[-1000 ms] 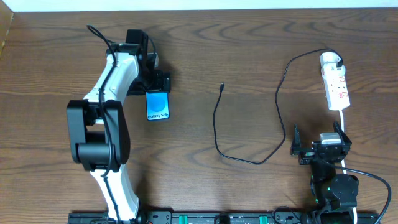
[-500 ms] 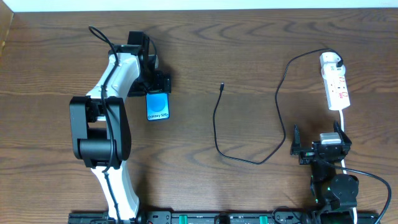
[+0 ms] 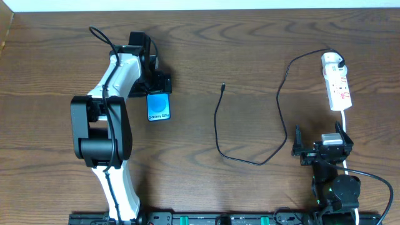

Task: Plug charger to phone and switch on socket
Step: 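Lower the left gripper onto the phone's top edge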

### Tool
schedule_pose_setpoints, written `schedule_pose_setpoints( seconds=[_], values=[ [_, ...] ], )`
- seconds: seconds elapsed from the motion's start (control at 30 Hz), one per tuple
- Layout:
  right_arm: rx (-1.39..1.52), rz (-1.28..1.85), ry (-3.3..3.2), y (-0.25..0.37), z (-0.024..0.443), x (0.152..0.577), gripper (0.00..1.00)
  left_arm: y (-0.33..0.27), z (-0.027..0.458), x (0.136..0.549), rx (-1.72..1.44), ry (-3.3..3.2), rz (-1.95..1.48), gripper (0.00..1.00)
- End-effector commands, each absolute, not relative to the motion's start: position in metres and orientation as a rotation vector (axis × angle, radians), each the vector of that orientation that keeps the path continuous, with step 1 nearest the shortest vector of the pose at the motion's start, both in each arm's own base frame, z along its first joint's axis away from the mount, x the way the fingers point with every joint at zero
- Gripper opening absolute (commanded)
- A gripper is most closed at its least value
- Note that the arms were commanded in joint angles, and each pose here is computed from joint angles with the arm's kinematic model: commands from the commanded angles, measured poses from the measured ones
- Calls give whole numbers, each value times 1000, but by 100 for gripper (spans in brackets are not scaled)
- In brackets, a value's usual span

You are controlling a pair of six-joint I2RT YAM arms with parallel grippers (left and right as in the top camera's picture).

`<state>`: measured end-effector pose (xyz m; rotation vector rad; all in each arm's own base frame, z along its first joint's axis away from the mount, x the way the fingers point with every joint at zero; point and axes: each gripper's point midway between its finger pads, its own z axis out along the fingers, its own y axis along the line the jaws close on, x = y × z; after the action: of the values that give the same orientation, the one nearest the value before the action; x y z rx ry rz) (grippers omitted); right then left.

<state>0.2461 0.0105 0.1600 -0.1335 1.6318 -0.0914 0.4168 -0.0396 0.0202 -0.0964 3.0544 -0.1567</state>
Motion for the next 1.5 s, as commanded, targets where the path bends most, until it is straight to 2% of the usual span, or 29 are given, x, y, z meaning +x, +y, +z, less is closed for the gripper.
schedule_pose_setpoints(
  seconds=[0.0,0.77,1.17,1.47],
  values=[
    [-139,-98,1631,11,159,246,99,-38,3,409,-104,3101,-88,98],
    [-139,-98,1631,11,159,246,99,-39,-11,405,-141,3129,-38,98],
    [-139,-98,1631,11,159,246,99,-46,-26,386,-194,3172,-27,100],
    [-139,-98,1631,11,159,246,99,-65,-29,379,-148,3188,-20,93]
  ],
)
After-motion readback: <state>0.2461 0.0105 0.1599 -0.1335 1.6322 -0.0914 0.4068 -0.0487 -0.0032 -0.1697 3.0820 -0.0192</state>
